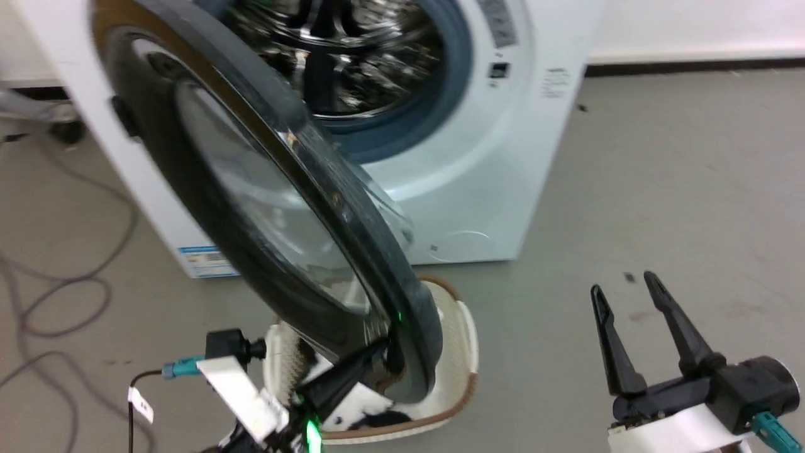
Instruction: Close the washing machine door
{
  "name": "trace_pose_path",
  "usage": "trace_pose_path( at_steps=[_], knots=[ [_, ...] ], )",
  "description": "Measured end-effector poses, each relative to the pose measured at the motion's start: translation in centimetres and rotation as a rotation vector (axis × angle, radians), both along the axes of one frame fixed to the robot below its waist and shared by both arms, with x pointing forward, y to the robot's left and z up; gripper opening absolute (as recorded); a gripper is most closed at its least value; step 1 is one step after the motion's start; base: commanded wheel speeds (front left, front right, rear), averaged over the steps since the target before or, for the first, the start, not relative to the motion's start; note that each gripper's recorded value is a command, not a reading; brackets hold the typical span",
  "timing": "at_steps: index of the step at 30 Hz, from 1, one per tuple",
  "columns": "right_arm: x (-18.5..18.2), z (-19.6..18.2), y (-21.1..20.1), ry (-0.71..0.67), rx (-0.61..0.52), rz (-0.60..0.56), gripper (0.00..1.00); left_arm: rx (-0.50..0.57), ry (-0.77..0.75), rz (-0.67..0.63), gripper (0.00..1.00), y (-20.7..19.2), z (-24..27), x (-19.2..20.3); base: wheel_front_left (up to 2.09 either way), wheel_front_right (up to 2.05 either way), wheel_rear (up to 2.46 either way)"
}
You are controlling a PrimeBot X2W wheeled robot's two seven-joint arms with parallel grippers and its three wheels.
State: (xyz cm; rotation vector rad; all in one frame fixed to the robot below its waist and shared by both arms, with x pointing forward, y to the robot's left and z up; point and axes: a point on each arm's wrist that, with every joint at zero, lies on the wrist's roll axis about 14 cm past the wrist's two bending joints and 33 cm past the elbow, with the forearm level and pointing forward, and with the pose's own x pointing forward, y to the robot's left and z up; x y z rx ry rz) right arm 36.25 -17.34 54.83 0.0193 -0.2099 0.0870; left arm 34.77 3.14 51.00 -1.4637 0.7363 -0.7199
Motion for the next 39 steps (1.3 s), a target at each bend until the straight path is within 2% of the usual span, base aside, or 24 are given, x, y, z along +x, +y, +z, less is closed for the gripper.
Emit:
trace_pose_path(
  at_steps=[9,18,24,29,32,36,39],
  knots=[
    [-2.0,-0.6,-5.1,0.03,0.003,-0.166,1.0,-0.034,-0.029,0.022,0.0,-5.6,-0.1,5.7,0.0,0.0,0.0],
    [-4.3,-1.1,-8.9,0.063,0.003,-0.302,1.0,-0.032,-0.069,0.188,0.0,-8.8,0.5,12.1,0.0,0.0,0.0],
    [-5.1,-1.4,-9.8,0.076,0.004,-0.338,1.0,-0.05,-0.09,0.316,0.0,-9.8,1.8,15.4,0.0,0.0,0.0],
    [-5.0,-1.2,-9.6,0.066,0.008,-0.331,1.0,-0.041,-0.12,0.302,0.0,-10.7,2.8,15.0,0.0,0.0,0.0],
    [-4.7,-1.0,-9.4,0.056,0.012,-0.318,1.0,0.0,-0.159,0.257,0.0,-11.0,2.9,13.8,0.0,0.0,0.0],
    [-4.1,-0.5,-8.5,0.036,0.02,-0.285,1.0,0.084,-0.161,0.169,0.0,-10.5,0.8,10.6,0.0,0.0,0.0],
    [-3.6,-0.2,-7.8,0.021,0.025,-0.257,1.0,0.229,-0.197,0.061,0.0,-9.7,-2.1,7.0,0.0,0.0,0.0]
  ],
)
